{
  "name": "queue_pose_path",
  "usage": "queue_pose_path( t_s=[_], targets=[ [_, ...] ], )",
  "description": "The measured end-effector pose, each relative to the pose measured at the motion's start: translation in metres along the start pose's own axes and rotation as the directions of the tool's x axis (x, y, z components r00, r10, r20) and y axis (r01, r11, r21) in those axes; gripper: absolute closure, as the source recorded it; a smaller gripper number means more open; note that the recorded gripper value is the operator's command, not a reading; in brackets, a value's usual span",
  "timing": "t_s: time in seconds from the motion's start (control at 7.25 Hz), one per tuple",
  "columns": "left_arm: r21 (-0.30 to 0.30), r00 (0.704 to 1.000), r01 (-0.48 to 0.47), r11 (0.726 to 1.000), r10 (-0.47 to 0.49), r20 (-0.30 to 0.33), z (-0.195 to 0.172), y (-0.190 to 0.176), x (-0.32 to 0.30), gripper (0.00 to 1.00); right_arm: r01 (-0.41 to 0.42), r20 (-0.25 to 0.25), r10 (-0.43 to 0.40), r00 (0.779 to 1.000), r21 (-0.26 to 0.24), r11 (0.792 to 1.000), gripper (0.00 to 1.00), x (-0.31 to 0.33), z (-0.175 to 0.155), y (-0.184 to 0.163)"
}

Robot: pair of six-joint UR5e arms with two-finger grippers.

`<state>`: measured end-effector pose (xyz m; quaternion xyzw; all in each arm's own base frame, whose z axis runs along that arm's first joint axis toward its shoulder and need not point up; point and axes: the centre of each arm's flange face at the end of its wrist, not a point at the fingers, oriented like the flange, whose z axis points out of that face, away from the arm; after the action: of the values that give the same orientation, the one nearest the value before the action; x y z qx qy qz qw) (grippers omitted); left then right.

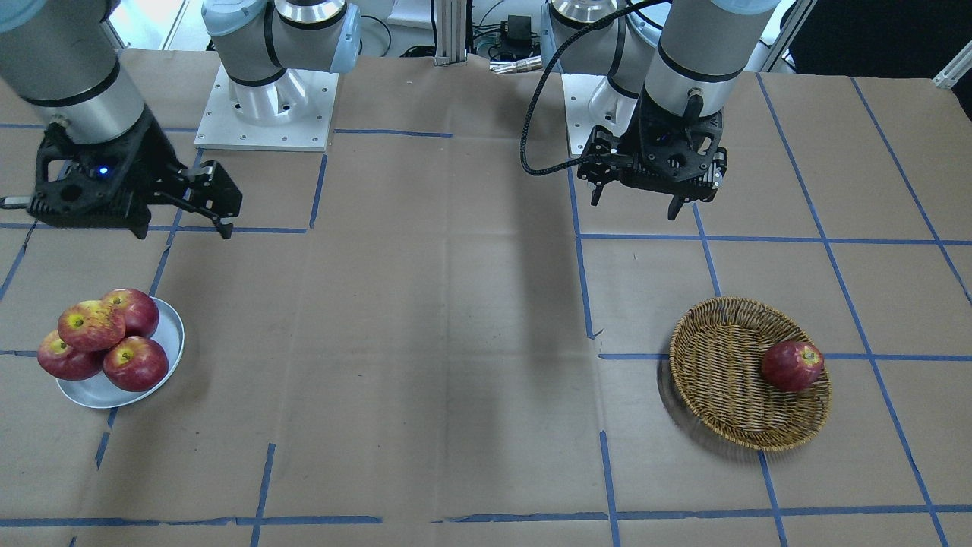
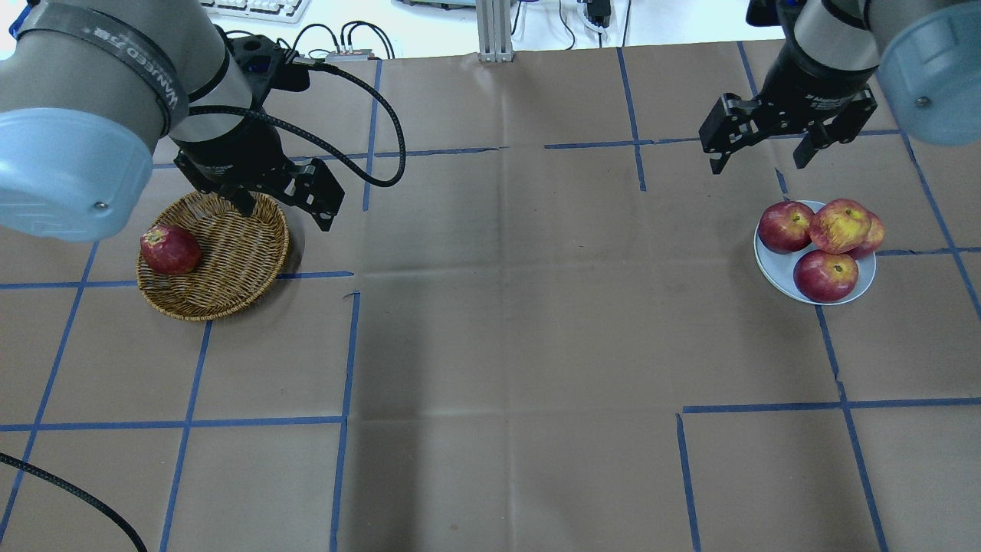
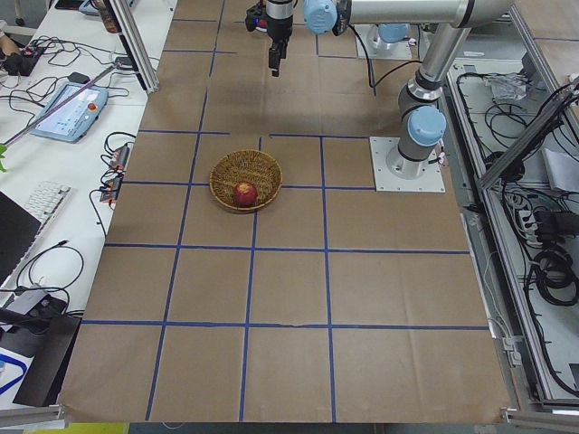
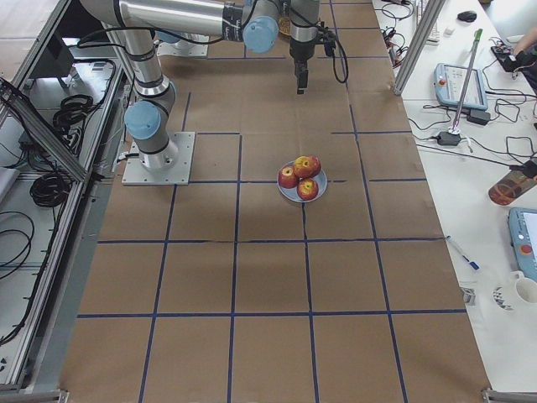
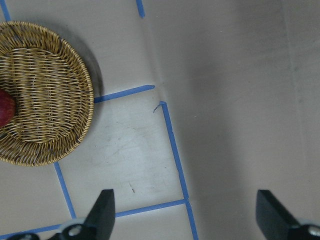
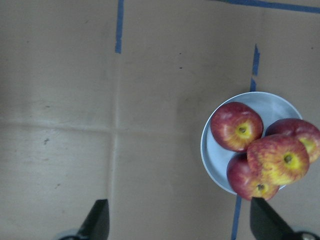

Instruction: Transfer apple from basket to plate

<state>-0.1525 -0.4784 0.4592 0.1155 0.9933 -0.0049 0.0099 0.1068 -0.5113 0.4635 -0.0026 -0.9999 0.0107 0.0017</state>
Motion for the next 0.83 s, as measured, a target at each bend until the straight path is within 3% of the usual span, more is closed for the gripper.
queue_pose_path(
  t_s=[0.28,0.83],
  targets=[
    [0.0,1.0,0.0,1.0,0.0,0.0,0.0,0.0,0.0,0.02,-0.032,0.0,0.032,0.999,0.002,0.999,0.0,-0.033,-0.01,0.016],
    [-0.006,1.0,0.0,1.0,0.0,-0.003,0.003,-0.002,0.0,0.02,-0.042,-0.002,0.042,0.999,0.005,0.999,0.0,-0.033,-0.011,0.016]
  ],
)
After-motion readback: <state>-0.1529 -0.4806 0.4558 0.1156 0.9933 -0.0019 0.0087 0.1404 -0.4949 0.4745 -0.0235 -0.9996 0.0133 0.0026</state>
